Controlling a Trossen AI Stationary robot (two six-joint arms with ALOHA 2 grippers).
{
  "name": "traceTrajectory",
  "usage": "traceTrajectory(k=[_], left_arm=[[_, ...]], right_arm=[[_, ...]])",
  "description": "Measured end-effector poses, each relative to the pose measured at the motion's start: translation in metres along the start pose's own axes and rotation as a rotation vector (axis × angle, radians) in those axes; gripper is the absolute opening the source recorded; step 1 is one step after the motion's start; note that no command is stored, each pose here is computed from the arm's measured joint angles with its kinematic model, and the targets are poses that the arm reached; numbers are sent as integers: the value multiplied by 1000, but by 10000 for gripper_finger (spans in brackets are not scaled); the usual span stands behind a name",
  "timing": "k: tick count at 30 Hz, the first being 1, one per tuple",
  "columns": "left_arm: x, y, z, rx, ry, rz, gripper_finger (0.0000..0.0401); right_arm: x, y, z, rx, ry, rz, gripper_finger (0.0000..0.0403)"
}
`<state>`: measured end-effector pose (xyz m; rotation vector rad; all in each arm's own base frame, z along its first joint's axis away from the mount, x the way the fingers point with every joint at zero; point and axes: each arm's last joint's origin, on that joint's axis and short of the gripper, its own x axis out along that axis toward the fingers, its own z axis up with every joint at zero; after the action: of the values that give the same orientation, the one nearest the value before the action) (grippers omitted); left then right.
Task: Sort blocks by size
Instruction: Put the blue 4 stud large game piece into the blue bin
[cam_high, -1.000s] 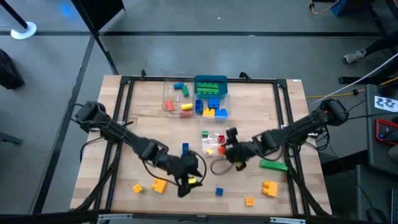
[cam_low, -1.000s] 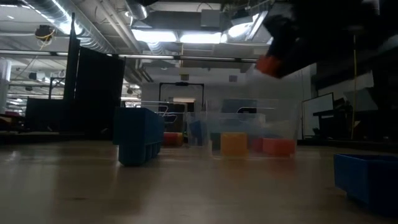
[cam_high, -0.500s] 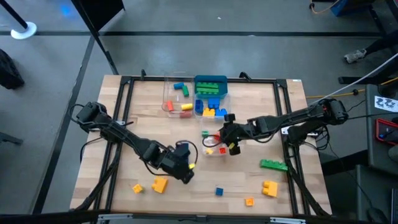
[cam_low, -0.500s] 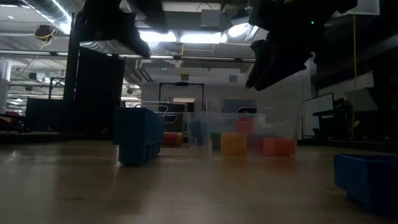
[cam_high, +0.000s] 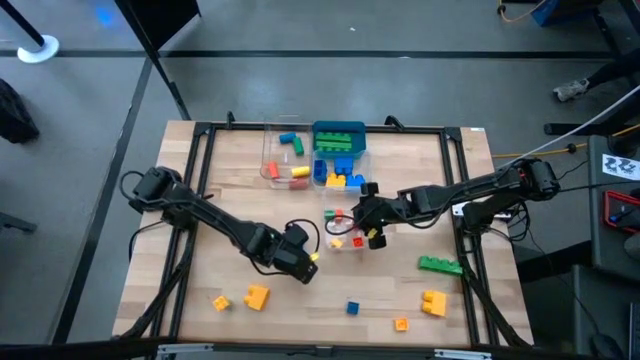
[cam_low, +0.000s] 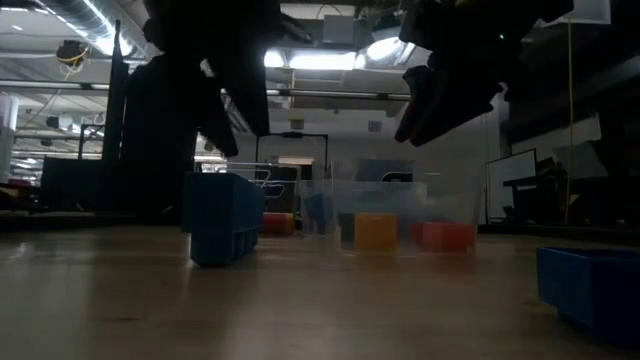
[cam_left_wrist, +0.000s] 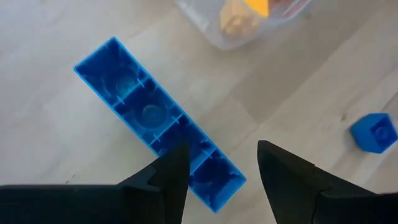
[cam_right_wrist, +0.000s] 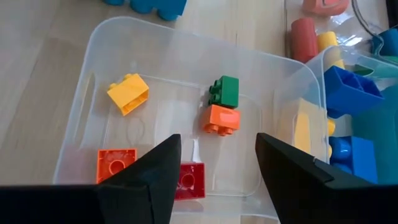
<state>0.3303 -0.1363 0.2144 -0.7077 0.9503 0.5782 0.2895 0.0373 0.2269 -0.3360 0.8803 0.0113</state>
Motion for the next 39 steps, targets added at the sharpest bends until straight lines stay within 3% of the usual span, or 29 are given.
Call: traceTrajectory(k=[12,24,30,35,39], left_arm=[[21,1,-6,1,38,52,170],[46,10,4,-29,134,104,165],[44,11,9,16,137,88,97],[44,11,9,65,147,81,16],[44,11,9,70,147,80,14]], right_arm=[[-4,-1,3,-4,22,6,209],[-73,-26,50,-28,126,31,209],[-118,-39,64,-22,150,34,209],[-154,-45,55,59,176,30,209],[-177,-48,40,145,194,25,209]])
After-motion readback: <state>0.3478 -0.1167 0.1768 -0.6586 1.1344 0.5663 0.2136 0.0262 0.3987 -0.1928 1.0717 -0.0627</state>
